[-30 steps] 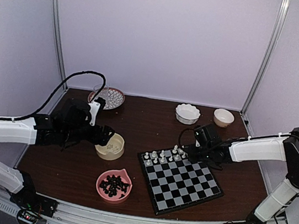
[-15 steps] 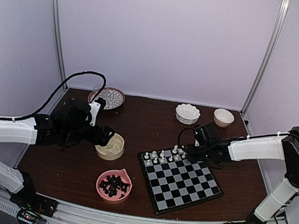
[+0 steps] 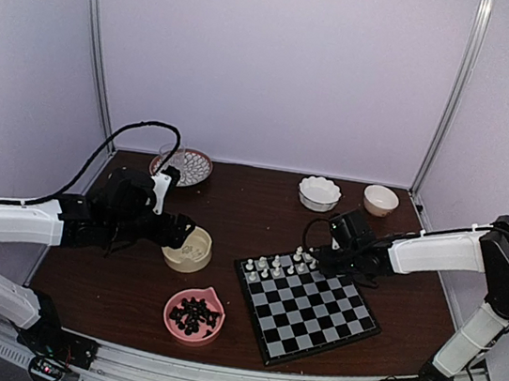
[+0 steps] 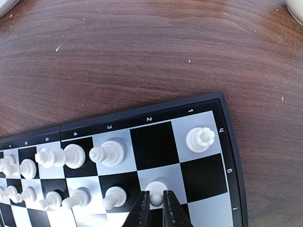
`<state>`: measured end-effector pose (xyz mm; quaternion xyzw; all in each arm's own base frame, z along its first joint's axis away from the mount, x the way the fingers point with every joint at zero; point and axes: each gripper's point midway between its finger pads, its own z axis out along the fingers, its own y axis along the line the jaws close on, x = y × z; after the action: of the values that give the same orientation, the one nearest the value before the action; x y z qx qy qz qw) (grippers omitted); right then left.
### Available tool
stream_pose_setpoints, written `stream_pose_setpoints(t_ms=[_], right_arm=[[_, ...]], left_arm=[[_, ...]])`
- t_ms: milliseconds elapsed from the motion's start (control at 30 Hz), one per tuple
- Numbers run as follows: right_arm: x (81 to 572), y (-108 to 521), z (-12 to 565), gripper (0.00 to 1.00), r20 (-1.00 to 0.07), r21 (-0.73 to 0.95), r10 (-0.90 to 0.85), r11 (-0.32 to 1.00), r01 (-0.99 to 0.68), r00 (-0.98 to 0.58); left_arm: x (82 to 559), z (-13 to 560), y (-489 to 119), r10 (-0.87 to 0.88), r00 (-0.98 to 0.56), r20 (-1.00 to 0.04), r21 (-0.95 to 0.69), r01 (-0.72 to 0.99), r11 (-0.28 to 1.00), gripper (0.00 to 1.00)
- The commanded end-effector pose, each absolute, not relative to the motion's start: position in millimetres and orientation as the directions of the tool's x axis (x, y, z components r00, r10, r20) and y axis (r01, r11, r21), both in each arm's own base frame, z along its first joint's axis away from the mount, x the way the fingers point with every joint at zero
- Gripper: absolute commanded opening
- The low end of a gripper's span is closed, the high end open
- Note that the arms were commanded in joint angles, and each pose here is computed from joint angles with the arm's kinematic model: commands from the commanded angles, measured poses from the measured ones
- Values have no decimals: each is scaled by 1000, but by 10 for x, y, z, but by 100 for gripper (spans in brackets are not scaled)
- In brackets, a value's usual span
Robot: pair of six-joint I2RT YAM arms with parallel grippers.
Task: Set up the chess pieces on the board
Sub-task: Place the pawn at b2.
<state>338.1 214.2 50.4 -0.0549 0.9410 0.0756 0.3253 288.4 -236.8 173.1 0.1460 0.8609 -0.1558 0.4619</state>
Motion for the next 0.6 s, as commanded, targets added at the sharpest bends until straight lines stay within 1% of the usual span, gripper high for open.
stream_pose_setpoints(t_ms=[0, 100, 233, 500, 567], right_arm=[[3424, 2144, 601, 15, -630, 113, -48, 982, -153, -775], [3426, 2137, 623, 17, -633, 111, -48, 982, -153, -772], [3426, 2138, 657, 25, -639, 113, -49, 981, -157, -767], [3401, 2106, 782, 26, -665, 118, -46, 979, -166, -745], [3387, 2083, 857, 27, -680, 114, -51, 978, -174, -731]], left_arm=[[2903, 1775, -2420, 89, -517, -851, -153, 407, 901, 86], [2903, 1771, -2420, 88, -518, -851, -154, 407, 900, 86], [2908, 1774, -2433, 87, -519, -851, -158, 409, 899, 86], [2899, 1720, -2449, 77, -537, -840, -175, 403, 898, 87], [2895, 1694, -2484, 75, -547, -834, -189, 410, 892, 85]])
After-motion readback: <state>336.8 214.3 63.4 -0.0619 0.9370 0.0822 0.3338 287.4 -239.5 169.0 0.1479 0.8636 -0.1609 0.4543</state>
